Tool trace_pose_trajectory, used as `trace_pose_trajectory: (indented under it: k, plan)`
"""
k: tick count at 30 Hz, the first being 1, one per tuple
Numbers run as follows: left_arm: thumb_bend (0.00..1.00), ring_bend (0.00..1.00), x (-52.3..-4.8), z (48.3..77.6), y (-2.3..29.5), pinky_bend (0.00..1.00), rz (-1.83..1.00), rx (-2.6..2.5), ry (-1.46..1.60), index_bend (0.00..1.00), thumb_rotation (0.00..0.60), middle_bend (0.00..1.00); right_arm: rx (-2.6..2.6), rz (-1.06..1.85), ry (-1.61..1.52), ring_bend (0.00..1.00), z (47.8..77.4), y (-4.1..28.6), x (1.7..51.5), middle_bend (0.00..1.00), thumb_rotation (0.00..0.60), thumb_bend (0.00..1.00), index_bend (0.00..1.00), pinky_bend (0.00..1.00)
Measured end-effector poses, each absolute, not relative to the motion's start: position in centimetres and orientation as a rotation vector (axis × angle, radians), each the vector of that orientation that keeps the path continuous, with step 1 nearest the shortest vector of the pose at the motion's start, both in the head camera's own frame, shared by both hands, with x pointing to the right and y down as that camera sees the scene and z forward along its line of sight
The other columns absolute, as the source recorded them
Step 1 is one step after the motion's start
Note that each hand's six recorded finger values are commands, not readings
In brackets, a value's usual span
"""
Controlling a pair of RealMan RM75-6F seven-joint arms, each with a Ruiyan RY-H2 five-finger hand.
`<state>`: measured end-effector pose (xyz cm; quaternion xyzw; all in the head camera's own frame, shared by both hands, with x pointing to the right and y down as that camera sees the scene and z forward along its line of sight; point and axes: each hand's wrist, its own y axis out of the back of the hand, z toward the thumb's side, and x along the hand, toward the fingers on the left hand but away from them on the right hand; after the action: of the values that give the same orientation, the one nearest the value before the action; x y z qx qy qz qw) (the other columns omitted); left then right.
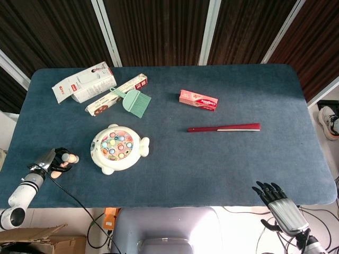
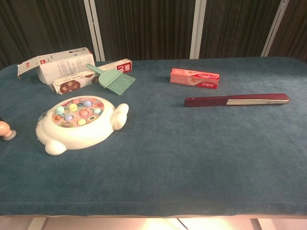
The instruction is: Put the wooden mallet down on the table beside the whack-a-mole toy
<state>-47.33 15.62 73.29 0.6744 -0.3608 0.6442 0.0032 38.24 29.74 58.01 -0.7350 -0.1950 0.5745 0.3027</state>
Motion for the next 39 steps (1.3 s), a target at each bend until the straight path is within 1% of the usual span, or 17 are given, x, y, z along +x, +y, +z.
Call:
trace_pose_trajectory:
  k: [5,7,10,14,18,21,25,28,32,34,36,39]
  plan:
    - [0.27,0.32,-47.3,73.2,15.5,0.4,2.025,2.126,-1.136,0.4,0.6,0.28,-1.948,1.523,-0.517,0.0,58.0,29.7,38.2,0.0,0.6,0.18,0.0,0.04]
    - [0.27,0.3,-47.3,73.1,15.4,0.38,2.034,2.134,-1.139,0.39,0.6,0.28,-1.947,1.523,-0.519,0.0,58.0,29.7,38.2,0.0,0.6,0.18,0.0,0.04]
    - [0.26,0.24,-47.5,72.9,15.3,0.35,2.047,2.148,-1.153,0.36,0.6,0.26,-1.947,1.522,-0.518,0.0,58.0,29.7,38.2,0.0,0.6,0.18,0.0,0.04]
    - [0.23,0.13,-47.3,72.4,15.4,0.29,2.052,2.174,-1.142,0.25,0.6,0.16,-1.947,1.525,-0.519,0.0,58.0,29.7,38.2,0.0,0.6,0.18,0.0,0.04]
    - [0.18,0.02,-47.1,71.8,15.5,0.22,2.061,2.218,-1.11,0.07,0.6,0.02,-1.948,1.525,-0.521,0.0,58.0,29.7,38.2,0.0,0.6,0.18,0.0,0.04]
    - [0.15,0.0,-47.0,70.8,15.5,0.19,2.065,2.267,-1.098,0.01,0.6,0.0,-1.946,1.524,-0.526,0.0,57.9,29.6,38.3,0.0,0.6,0.18,0.0,0.04]
    - [0.12,0.0,-46.9,68.7,15.2,0.16,2.049,2.36,-1.153,0.0,0.6,0.0,-1.946,1.523,-0.53,0.0,57.9,29.6,38.3,0.0,0.6,0.18,0.0,0.04]
    - [0.11,0.0,-47.1,66.6,14.8,0.13,2.033,2.443,-1.259,0.0,0.6,0.0,-1.942,1.523,-0.537,0.0,57.8,29.5,38.4,0.0,0.6,0.18,0.0,0.04]
    - [0.11,0.0,-47.5,62.5,15.2,0.1,2.016,2.591,-1.476,0.0,0.6,0.0,-1.936,1.529,-0.533,0.0,57.9,29.5,38.4,0.0,0.6,0.18,0.0,0.04]
    - [0.11,0.0,-47.6,60.7,16.5,0.09,2.03,2.651,-1.559,0.0,0.6,0.0,-1.935,1.531,-0.527,0.0,58.1,29.5,38.3,0.0,0.6,0.18,0.0,0.04]
    - [0.11,0.0,-47.8,59.0,18.9,0.09,2.094,2.693,-1.612,0.0,0.6,0.0,-1.934,1.533,-0.522,0.0,58.2,29.6,38.2,0.0,0.6,0.18,0.0,0.04]
    - [0.11,0.0,-47.5,57.8,22.4,0.09,2.248,2.716,-1.583,0.0,0.6,0.0,-1.934,1.532,-0.515,0.0,58.3,29.6,38.1,0.0,0.6,0.18,0.0,0.04]
